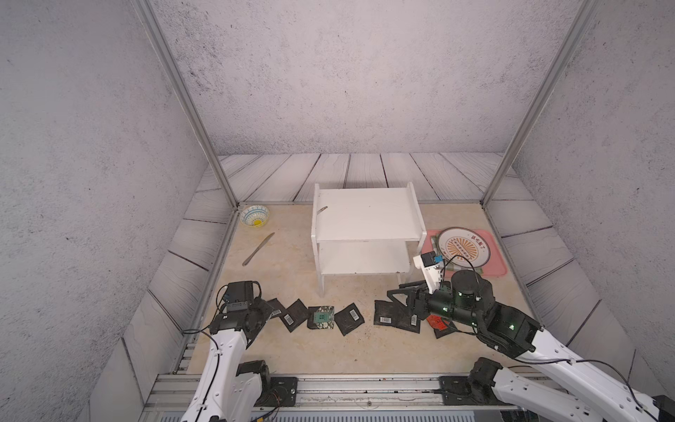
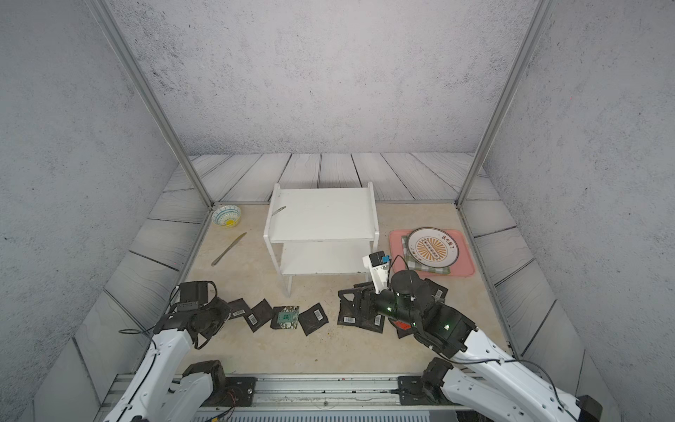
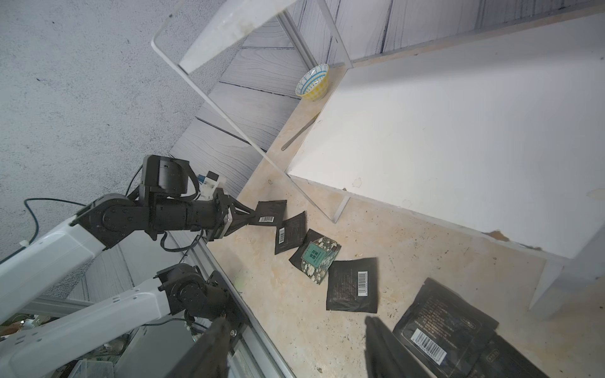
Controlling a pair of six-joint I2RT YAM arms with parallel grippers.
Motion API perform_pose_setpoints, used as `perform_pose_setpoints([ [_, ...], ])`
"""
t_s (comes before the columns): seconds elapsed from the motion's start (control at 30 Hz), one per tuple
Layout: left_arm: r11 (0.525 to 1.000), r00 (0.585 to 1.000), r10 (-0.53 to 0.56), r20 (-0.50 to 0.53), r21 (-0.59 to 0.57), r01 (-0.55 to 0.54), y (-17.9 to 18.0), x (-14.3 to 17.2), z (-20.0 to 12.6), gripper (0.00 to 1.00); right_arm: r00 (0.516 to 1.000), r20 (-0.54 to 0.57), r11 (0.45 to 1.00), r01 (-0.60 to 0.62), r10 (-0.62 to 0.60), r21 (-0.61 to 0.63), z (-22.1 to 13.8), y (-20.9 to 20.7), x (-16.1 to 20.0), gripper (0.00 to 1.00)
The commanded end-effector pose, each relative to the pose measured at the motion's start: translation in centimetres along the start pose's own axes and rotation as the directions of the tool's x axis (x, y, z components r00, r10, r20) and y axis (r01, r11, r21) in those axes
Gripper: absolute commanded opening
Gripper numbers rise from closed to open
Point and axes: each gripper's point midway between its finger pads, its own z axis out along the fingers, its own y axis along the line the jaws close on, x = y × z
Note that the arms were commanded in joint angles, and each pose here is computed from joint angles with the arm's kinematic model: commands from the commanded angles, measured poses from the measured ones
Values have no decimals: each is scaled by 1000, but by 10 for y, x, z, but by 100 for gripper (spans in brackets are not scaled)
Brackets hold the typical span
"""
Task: Remove the tea bags from the shelf
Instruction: Place the tea bag at the center of the board, then reset both arms
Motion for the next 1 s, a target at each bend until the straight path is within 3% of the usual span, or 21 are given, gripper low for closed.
perform_pose_setpoints([
  [0.0,999,999,-17,35,-28,18,7,-5,-7,26,999,37,1000,2,-2,-5,-4,3,-8,68],
  [0.17,998,998,-16,67,-57,20,8,-12,-25,33,999,39,1000,4,-4,-2,-5,3,-10,68],
  [0.33,1000,998,24,65,8,-25,-11,-18,-39,42,998,48,998,23,-27,66,-14,-3,-17,68],
  [0.5,990,991,110,70,85,-116,-38,-27,-58,54,992,113,984,37,-57,176,-36,-15,-33,82],
  [0.6,976,981,170,89,122,-181,-52,-33,-73,58,983,167,957,31,-81,287,-52,-35,-45,90],
  [0.97,921,942,314,122,201,-333,-98,-54,-96,68,955,295,827,-152,-17,541,-85,-122,-93,92],
])
